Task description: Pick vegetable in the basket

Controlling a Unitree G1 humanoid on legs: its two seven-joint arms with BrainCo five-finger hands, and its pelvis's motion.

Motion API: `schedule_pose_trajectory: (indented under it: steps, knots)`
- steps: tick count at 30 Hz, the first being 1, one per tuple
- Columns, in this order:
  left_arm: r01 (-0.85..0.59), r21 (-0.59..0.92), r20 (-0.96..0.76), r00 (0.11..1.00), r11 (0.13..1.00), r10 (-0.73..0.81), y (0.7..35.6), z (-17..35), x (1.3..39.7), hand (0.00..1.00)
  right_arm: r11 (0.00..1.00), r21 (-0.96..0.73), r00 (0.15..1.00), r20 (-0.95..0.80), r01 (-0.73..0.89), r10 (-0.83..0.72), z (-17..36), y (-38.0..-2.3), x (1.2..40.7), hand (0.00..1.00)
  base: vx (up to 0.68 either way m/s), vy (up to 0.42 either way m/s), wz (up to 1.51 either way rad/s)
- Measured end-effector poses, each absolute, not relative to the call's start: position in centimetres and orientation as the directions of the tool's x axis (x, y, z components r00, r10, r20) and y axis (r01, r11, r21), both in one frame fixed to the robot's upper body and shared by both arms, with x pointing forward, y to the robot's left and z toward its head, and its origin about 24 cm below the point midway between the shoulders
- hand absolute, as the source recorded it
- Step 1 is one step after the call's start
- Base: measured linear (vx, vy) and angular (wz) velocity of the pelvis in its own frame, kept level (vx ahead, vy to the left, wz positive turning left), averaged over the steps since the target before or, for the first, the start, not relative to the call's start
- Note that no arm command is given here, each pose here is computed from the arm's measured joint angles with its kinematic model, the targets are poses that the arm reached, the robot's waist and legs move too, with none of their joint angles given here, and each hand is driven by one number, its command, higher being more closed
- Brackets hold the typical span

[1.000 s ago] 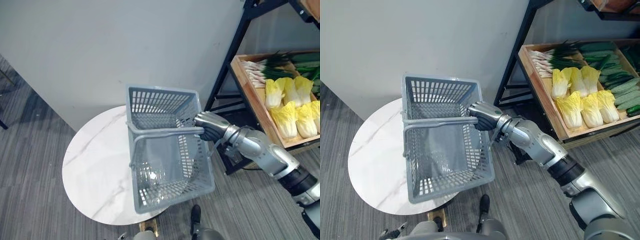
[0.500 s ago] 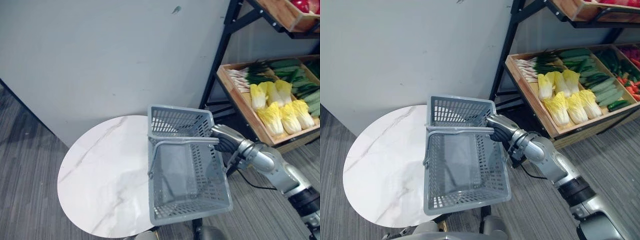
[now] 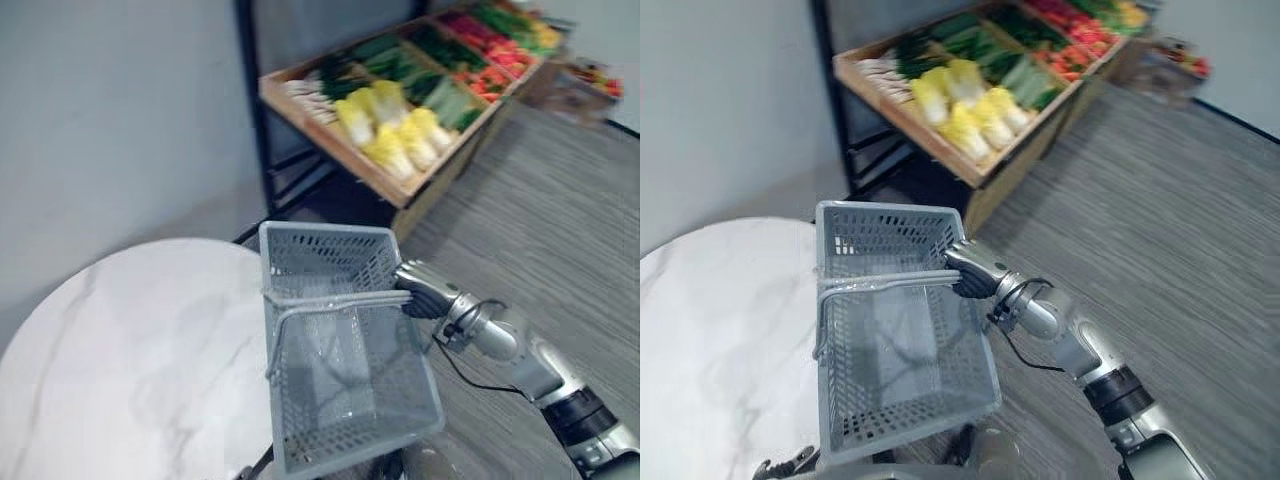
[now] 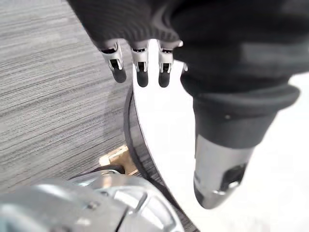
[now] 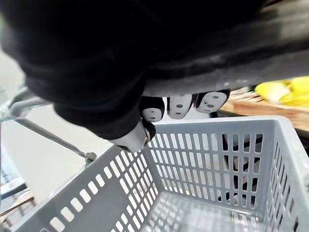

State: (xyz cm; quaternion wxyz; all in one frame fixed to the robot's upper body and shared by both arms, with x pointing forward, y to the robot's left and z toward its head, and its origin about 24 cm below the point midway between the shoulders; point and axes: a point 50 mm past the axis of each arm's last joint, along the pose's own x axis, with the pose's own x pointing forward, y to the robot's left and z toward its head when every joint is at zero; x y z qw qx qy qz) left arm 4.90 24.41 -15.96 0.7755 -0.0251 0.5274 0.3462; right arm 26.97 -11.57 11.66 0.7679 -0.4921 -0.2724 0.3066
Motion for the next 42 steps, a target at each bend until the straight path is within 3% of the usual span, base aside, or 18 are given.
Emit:
schedule_pose_trajectory:
  steps: [4, 15, 26, 29, 31, 35, 42]
  knots:
    - [-0.563, 0.325, -0.835, 0.207, 0.760, 0.510, 24.3, -16.0, 4.9, 0.00, 0.314, -0.923, 0.672, 0.087, -0.224, 0.735, 11.5, -11.1, 27.2, 1.00, -0.11, -0.152, -0.84]
    - [-0.507, 0.324, -0.829, 0.254, 0.799, 0.498, 24.4, -15.9, 5.9, 0.00, 0.399, -0.863, 0.721, 0.061, -0.309, 0.690, 10.5, -11.6, 26.6, 1.00, -0.08, -0.146, -0.31]
    - [-0.466, 0.275, -0.867, 0.257, 0.841, 0.426, 22.4, -16.4, 5.2, 0.00, 0.354, -0.840, 0.754, -0.094, -0.410, 0.650, 7.0, -13.6, 24.9, 1.00, 0.03, 0.051, -1.32]
    - [-0.450, 0.253, -0.872, 0.278, 0.856, 0.404, 22.4, -16.4, 5.5, 0.00, 0.371, -0.809, 0.798, -0.188, -0.456, 0.572, 4.5, -15.1, 24.0, 1.00, 0.03, 0.188, -0.17]
    - [-0.443, 0.236, -0.879, 0.283, 0.865, 0.385, 22.2, -16.5, 5.3, 0.00, 0.450, -0.793, 0.871, -0.194, -0.410, 0.451, 3.6, -17.6, 23.6, 1.00, 0.02, 0.126, 0.00]
    - [-0.445, 0.238, -0.884, 0.268, 0.863, 0.382, 22.1, -16.6, 4.6, 0.00, 0.551, -0.762, 0.934, -0.207, -0.340, 0.291, 1.6, -20.4, 22.4, 1.00, 0.00, 0.016, 0.01]
    - [-0.439, 0.247, -0.881, 0.270, 0.864, 0.388, 22.3, -16.5, 4.1, 0.00, 0.614, -0.719, 0.943, -0.301, -0.324, 0.145, -2.1, -22.1, 20.2, 1.00, -0.04, 0.008, -0.01]
